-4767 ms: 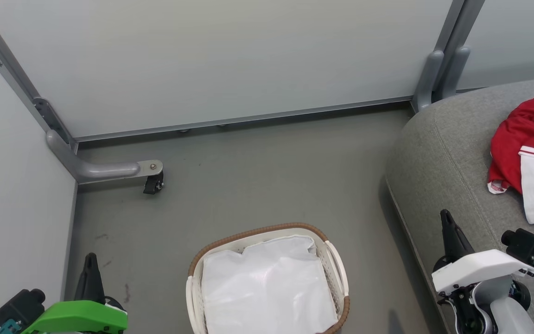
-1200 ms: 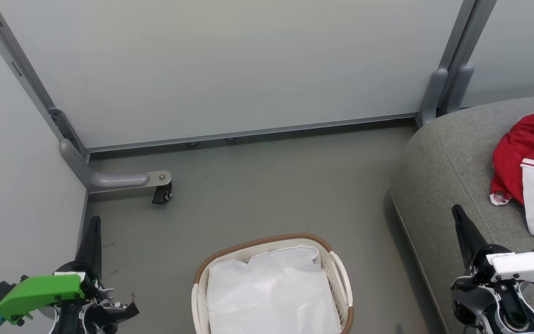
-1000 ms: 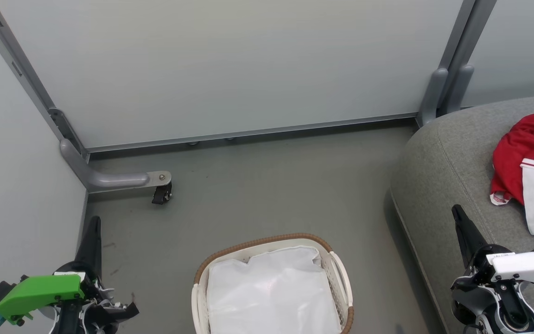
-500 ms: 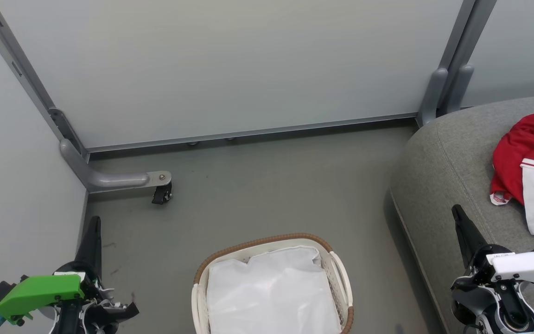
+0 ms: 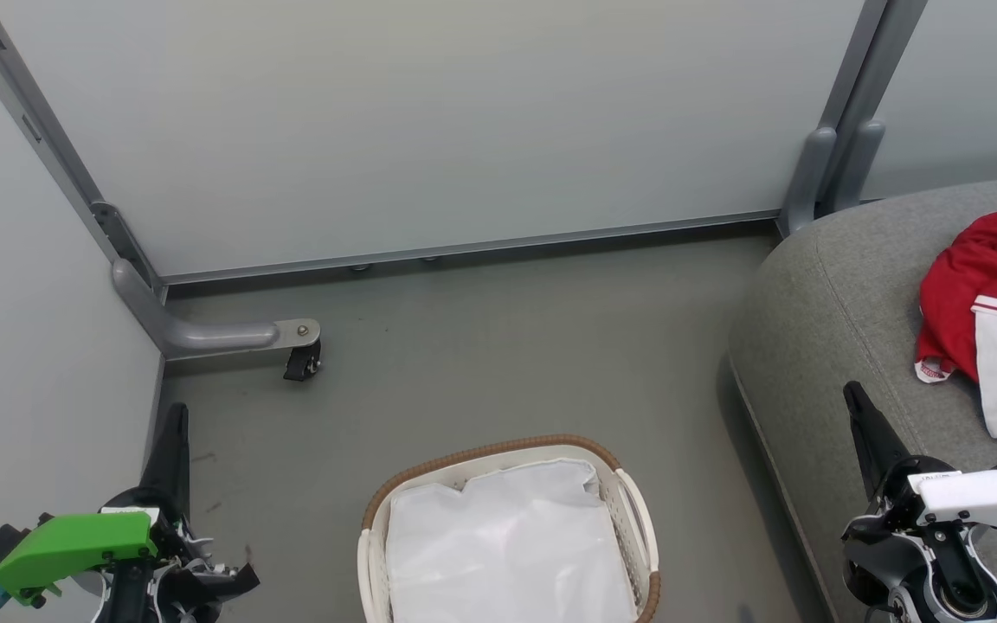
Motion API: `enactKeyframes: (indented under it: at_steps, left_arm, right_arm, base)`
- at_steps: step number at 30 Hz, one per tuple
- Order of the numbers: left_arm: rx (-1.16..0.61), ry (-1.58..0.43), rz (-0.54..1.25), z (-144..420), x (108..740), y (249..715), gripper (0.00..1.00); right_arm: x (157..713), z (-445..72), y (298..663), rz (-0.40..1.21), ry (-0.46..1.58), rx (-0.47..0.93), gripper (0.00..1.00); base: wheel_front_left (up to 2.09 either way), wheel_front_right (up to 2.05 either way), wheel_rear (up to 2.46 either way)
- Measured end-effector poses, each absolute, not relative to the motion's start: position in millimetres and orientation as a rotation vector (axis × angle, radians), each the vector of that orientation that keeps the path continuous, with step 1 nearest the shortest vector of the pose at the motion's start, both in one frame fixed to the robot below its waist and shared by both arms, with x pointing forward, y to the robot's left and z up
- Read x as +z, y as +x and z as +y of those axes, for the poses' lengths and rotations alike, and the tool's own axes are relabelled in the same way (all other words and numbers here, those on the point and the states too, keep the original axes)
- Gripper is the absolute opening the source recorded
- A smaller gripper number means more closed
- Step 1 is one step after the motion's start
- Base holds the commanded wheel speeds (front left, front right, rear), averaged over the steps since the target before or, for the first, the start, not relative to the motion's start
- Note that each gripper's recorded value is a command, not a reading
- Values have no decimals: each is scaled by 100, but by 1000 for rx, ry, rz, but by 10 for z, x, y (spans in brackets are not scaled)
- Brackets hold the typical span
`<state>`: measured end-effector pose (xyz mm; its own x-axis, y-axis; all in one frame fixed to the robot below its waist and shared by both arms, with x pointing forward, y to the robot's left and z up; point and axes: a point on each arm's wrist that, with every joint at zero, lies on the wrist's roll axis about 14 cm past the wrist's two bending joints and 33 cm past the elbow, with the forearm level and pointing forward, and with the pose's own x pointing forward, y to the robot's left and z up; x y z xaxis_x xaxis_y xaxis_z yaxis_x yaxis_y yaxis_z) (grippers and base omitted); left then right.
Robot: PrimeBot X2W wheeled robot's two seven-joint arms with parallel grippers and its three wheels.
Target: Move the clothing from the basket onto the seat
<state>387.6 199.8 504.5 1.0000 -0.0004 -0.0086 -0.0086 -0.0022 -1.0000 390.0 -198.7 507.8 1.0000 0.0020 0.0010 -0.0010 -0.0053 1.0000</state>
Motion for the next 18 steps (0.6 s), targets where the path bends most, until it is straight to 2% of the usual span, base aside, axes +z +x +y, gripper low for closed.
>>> enactKeyframes:
  at_steps: [18]
  left_arm:
    - [7,-1573,7,1998,5045,3876,0]
  right_arm:
    - [5078,-1987,3900,1,1576,2,0]
  base:
    - [0,0,0]
